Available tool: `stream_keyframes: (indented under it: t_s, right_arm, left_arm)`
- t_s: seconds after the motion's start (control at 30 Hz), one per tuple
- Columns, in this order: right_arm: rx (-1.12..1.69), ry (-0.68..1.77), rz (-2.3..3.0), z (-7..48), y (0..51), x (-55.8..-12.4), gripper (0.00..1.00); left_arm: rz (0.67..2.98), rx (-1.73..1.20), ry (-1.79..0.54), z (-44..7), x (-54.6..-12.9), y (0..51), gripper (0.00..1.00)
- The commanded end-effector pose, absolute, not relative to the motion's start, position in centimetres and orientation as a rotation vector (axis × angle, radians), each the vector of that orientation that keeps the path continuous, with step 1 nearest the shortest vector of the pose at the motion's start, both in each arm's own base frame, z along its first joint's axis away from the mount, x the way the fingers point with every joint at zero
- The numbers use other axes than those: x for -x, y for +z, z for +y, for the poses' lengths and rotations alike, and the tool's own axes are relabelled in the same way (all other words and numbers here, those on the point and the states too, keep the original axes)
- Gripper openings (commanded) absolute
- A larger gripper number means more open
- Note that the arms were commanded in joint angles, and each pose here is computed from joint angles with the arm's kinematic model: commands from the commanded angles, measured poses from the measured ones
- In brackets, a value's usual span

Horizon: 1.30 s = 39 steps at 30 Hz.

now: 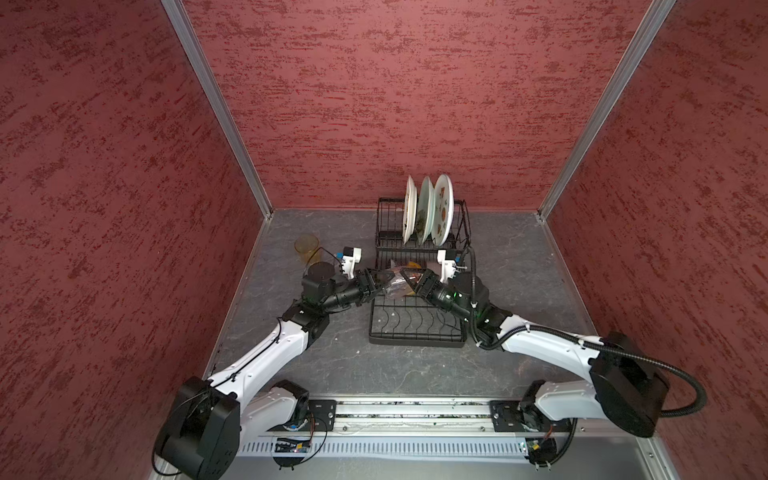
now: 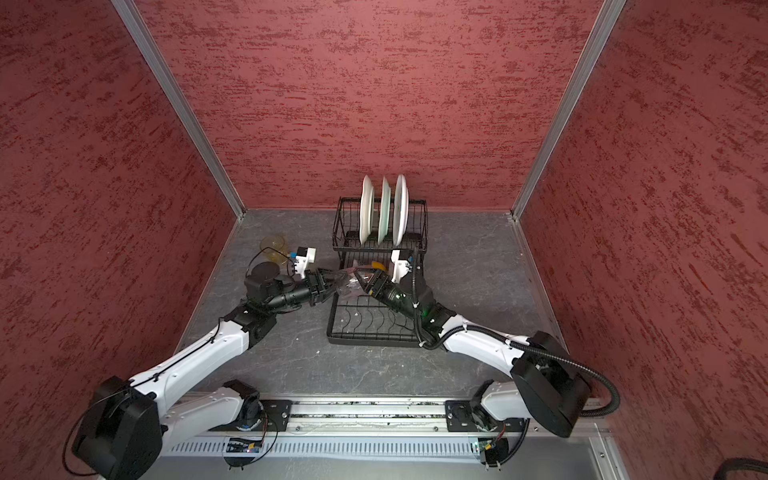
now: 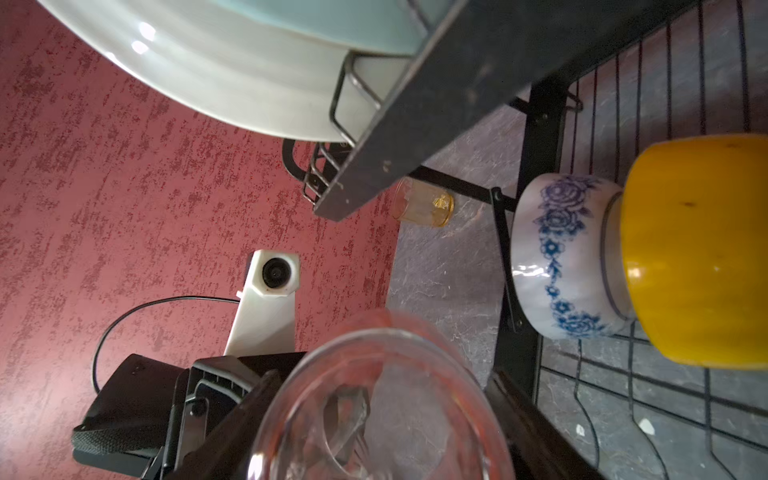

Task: Unload the mixed dishes from the dish rack
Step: 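Bring the left gripper to the pink glass held by the right gripper and grasp it, then carry the pink glass away with the left gripper while the right gripper withdraws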

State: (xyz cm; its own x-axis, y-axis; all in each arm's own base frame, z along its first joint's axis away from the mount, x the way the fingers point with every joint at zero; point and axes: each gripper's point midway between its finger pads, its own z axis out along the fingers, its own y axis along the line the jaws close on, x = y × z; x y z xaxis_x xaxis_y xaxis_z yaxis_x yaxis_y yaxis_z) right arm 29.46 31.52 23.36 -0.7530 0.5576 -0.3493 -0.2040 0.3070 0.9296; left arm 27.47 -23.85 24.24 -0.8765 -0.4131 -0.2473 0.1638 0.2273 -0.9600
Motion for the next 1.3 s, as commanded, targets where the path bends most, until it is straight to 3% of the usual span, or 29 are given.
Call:
stream_keyframes:
  t_s: [0.0,0.47,0.67,0.83,1.0,1.07,1.27]
  right_arm:
    - [-0.315,1.602,1.844,31.2,25.6,-29.2,0.54]
    - [-0.292,1.690,1.823,31.2,25.6,-28.8,0.54]
    - [-0.267,1.721,1.826,31.5,25.6,-28.3,0.54]
    - [-0.253,1.719,1.834,31.4,25.4,-28.1,0.55]
    - [-0.243,1.723,1.838,31.1,25.3,-28.0,0.57]
    - [-0.252,1.714,1.836,30.9,25.1,-28.0,0.61]
    - [-0.225,1.660,1.804,29.8,25.5,-27.7,0.93]
  left_arm:
    - [1.952,0.195,-1.756,-24.1,-27.5,25.8,0.46]
    - [1.922,0.207,-1.762,-24.4,-27.3,26.2,0.33]
    - [1.915,0.176,-1.775,-25.5,-27.0,26.9,0.31]
    - [1.920,0.160,-1.785,-26.3,-26.8,27.1,0.12]
    - [1.942,0.168,-1.775,-26.4,-26.8,26.7,0.04]
    - [1.958,0.179,-1.758,-26.2,-26.7,26.4,0.00]
    - [2.028,0.227,-1.653,-25.2,-26.4,25.1,0.00]
